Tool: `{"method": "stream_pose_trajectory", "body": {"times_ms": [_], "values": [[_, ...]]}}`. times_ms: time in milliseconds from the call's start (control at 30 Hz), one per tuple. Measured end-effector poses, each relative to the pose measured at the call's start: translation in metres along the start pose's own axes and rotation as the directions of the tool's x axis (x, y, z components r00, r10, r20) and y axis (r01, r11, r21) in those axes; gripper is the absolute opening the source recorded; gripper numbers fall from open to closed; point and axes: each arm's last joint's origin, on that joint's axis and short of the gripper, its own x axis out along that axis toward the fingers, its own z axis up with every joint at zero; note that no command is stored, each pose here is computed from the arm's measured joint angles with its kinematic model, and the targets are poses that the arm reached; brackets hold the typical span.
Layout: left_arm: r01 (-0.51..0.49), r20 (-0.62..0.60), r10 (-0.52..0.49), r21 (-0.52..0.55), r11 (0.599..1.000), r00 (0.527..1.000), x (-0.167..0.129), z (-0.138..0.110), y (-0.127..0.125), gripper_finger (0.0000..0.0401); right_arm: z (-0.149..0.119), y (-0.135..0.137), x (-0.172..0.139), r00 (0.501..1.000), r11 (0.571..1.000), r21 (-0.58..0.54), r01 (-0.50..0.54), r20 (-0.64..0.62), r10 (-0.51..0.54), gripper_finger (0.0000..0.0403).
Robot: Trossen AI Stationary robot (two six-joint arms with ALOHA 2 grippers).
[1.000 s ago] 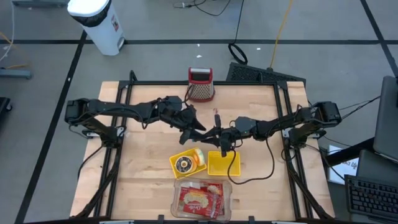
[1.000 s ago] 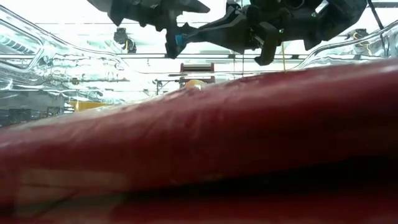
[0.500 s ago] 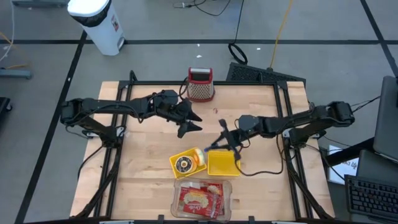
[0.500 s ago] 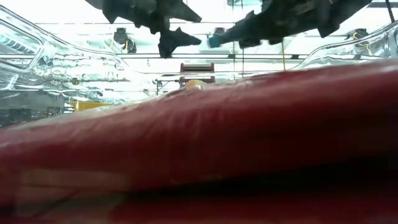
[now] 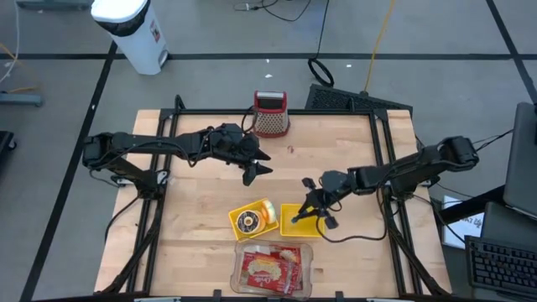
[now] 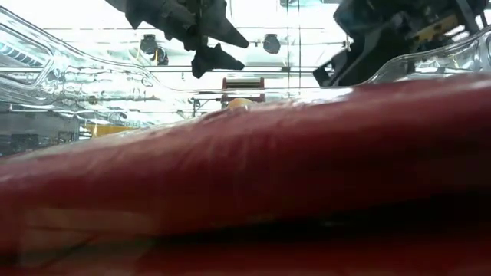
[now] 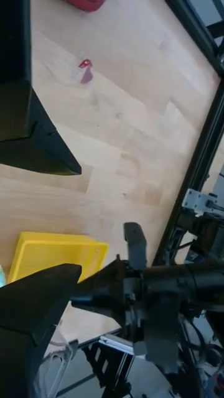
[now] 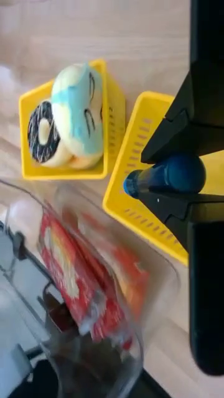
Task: Pick & Place Food Item
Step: Put the large blue food coloring bottle into the right yellow bin, then put the brown food coloring bottle into the right yellow bin
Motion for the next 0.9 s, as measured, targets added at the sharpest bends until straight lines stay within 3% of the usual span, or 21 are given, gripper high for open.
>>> {"method": "stream_pose_trajectory", "body": {"times_ms": [333,733,900], "values": [[-0.001,0.01,0.001,0.0,1.0,1.0,0.0,0.001,0.0,0.0248,-0.031,0.001,0.003,0.997,1.0,0.03,0.004,0.073,-0.006,0.0088],[-0.005,0.003,0.005,-0.016,1.0,1.0,0.0,0.0,0.0,0.0248,-0.032,-0.001,0.001,0.997,0.999,0.037,0.015,0.079,-0.018,0.017],[-0.122,-0.05,0.12,-0.031,0.992,0.991,-0.001,-0.006,0.009,0.0248,-0.024,-0.006,-0.009,0.991,0.998,0.034,0.045,0.128,-0.049,0.0177]]}}
